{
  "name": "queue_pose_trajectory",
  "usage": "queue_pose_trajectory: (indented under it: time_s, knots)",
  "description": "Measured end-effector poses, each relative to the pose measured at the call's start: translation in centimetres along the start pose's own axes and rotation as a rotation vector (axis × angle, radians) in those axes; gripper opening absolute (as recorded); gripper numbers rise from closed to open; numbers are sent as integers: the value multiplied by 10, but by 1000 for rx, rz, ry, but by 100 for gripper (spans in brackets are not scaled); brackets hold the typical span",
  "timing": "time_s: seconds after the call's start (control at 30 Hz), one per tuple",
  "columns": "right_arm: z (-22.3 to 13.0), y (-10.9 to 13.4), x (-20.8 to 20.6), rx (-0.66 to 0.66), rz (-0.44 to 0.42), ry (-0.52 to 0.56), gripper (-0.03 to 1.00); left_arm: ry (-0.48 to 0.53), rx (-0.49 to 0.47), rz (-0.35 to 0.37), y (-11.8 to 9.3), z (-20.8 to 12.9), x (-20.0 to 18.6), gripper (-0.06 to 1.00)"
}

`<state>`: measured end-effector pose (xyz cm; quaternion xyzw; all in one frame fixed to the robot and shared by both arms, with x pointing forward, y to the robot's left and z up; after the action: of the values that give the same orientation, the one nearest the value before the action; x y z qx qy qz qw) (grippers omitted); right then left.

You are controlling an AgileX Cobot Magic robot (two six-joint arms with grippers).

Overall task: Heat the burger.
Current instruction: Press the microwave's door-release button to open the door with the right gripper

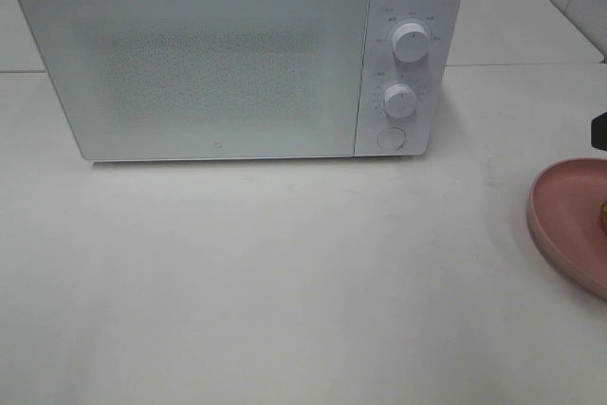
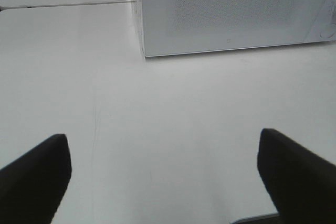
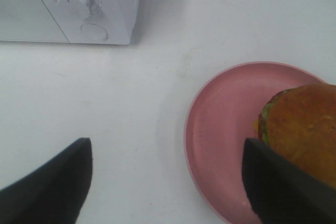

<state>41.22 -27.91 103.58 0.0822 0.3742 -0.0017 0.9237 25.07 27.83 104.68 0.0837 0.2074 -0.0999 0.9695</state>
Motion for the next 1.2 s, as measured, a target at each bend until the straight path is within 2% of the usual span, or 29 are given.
queue_pose_trajectory:
  time_s: [0.53, 0.77, 1.2]
  knots:
    - [7, 10, 43, 8, 30, 25, 75, 0, 0, 0, 0, 0, 0, 88]
    - [3, 40, 62, -79, 129, 22, 75, 0, 0, 0, 0, 0, 0, 88]
    - [-5, 72, 103, -143, 221, 0, 75, 0, 0, 0, 0, 0, 0, 88]
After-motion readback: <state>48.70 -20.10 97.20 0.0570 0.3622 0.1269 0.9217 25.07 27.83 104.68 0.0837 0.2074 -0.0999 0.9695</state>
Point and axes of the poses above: a point on each arm's last joint axis where the gripper is mounted, x pointing out along that axis toward the gripper, y along the wrist's bending axis when the last joint is at zero, z = x × y, the point moved 2 cm from there along x, pointing out along that axis toward the gripper, and after that the axes turned 9 degrees about x, right-handed, at the moved point
